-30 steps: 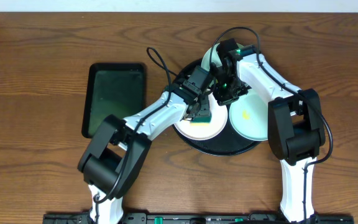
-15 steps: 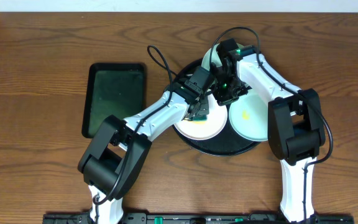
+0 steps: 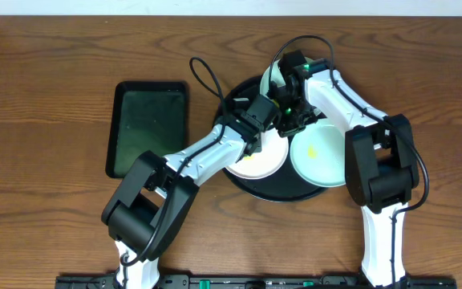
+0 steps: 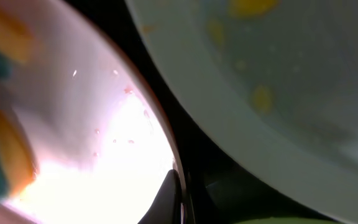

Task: Clean dirty plates on tray and stack at the side
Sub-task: 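Scrub the pink plate with the sponge while the right gripper holds it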

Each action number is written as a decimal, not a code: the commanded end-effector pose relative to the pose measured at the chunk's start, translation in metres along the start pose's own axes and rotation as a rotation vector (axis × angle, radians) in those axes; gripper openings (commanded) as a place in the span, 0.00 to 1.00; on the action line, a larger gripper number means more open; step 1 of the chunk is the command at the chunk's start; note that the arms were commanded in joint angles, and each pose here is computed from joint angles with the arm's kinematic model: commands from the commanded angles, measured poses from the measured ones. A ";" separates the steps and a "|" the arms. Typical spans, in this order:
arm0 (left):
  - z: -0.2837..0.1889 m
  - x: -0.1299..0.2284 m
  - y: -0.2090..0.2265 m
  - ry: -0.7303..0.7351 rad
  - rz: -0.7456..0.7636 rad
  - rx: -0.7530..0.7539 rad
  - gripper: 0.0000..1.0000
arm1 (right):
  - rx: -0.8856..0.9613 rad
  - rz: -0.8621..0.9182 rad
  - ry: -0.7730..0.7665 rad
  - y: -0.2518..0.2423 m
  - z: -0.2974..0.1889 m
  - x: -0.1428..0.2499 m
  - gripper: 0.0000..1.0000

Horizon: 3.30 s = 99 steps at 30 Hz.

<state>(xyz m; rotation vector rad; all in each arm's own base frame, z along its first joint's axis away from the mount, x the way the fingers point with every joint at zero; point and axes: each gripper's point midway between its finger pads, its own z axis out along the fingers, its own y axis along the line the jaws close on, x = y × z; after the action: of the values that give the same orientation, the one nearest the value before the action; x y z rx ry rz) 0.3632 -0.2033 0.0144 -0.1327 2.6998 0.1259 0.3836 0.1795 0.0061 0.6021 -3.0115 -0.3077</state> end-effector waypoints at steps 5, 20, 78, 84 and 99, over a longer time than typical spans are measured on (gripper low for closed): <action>-0.003 -0.018 0.066 -0.140 0.003 -0.286 0.08 | 0.022 0.003 0.031 -0.003 0.009 0.007 0.01; -0.070 -0.043 0.003 -0.111 -0.121 0.215 0.08 | 0.022 0.002 0.029 -0.003 0.009 0.007 0.01; -0.013 0.027 -0.034 0.277 -0.181 0.373 0.08 | 0.049 0.009 0.044 -0.014 0.008 0.011 0.01; 0.009 0.042 0.001 0.265 -0.153 0.158 0.07 | 0.049 0.009 0.045 -0.014 0.008 0.011 0.01; 0.011 0.018 0.109 -0.051 -0.131 -0.374 0.07 | 0.049 0.009 0.045 -0.014 0.008 0.011 0.01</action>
<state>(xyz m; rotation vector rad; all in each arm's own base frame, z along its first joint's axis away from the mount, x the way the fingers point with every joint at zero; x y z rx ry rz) 0.3476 -0.1606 0.0129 -0.3331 2.6934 0.2101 0.3760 0.1860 0.0065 0.5886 -2.9809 -0.3680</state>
